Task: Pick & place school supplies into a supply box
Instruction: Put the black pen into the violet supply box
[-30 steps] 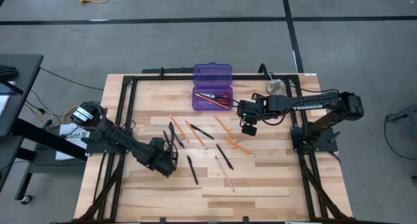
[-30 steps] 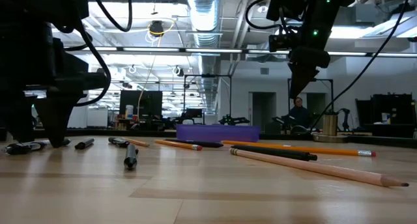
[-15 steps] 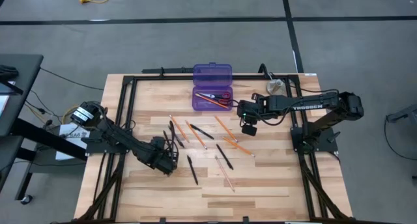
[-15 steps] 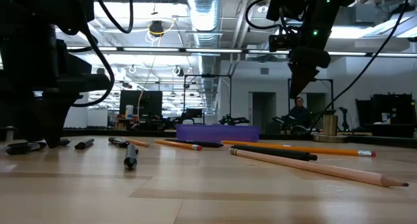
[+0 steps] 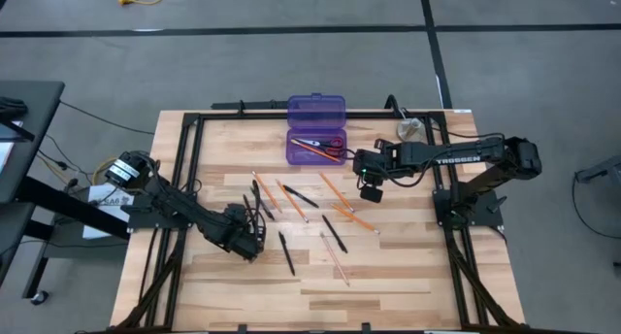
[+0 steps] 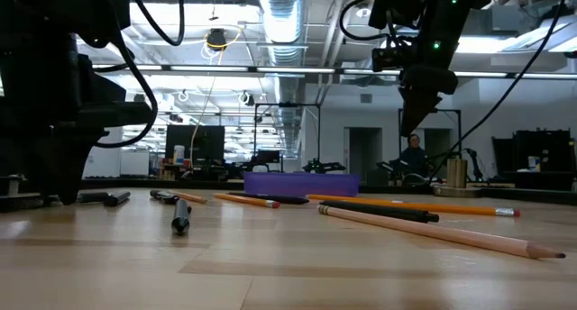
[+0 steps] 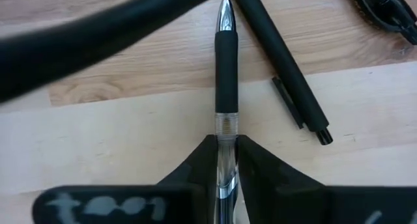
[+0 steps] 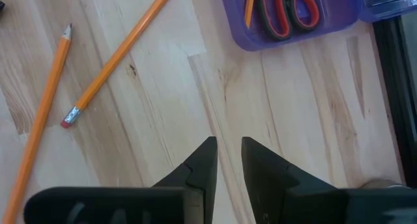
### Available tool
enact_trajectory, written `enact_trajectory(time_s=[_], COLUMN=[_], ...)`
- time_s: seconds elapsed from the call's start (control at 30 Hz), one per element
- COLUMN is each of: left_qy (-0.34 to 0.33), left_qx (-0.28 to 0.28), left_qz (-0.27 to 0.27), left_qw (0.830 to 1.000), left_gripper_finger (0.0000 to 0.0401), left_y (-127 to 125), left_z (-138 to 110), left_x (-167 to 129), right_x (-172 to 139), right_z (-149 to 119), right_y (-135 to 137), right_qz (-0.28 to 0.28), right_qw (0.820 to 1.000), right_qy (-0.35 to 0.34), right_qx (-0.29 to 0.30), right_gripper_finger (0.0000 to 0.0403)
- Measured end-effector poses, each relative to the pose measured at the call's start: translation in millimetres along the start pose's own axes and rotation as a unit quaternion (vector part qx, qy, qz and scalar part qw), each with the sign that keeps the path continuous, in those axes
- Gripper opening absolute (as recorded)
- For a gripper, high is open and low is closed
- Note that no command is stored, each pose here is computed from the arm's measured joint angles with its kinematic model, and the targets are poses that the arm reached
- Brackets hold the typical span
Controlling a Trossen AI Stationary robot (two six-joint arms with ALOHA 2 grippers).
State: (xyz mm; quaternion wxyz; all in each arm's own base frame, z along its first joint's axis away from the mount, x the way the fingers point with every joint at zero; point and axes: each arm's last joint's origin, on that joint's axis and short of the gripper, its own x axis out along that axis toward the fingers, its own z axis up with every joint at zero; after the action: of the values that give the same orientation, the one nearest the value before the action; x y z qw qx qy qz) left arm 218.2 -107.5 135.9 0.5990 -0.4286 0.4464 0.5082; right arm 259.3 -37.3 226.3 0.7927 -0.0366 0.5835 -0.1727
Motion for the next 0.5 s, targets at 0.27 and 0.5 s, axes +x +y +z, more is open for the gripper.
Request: enact_trajectory(time_s=[0.27,0.5], left_qy=[-0.007,-0.012], left_qx=[-0.01,-0.012], left_qz=[-0.003,-0.005], left_qw=[1.0,1.0], left_gripper_finger=[0.004,0.004], left_y=[-0.2,-0.2], left_z=[0.3,0.6], left_x=[0.0,0.0], right_x=[0.1,0.1], right_z=[0.6,0.6], right_y=[0.1,0.1], right_qz=[0.0,0.0], right_qw=[1.0,1.0], right_qy=[-0.003,-0.003], right_qx=[-0.006,-0.008], right_gripper_finger=[0.0066,0.0066])
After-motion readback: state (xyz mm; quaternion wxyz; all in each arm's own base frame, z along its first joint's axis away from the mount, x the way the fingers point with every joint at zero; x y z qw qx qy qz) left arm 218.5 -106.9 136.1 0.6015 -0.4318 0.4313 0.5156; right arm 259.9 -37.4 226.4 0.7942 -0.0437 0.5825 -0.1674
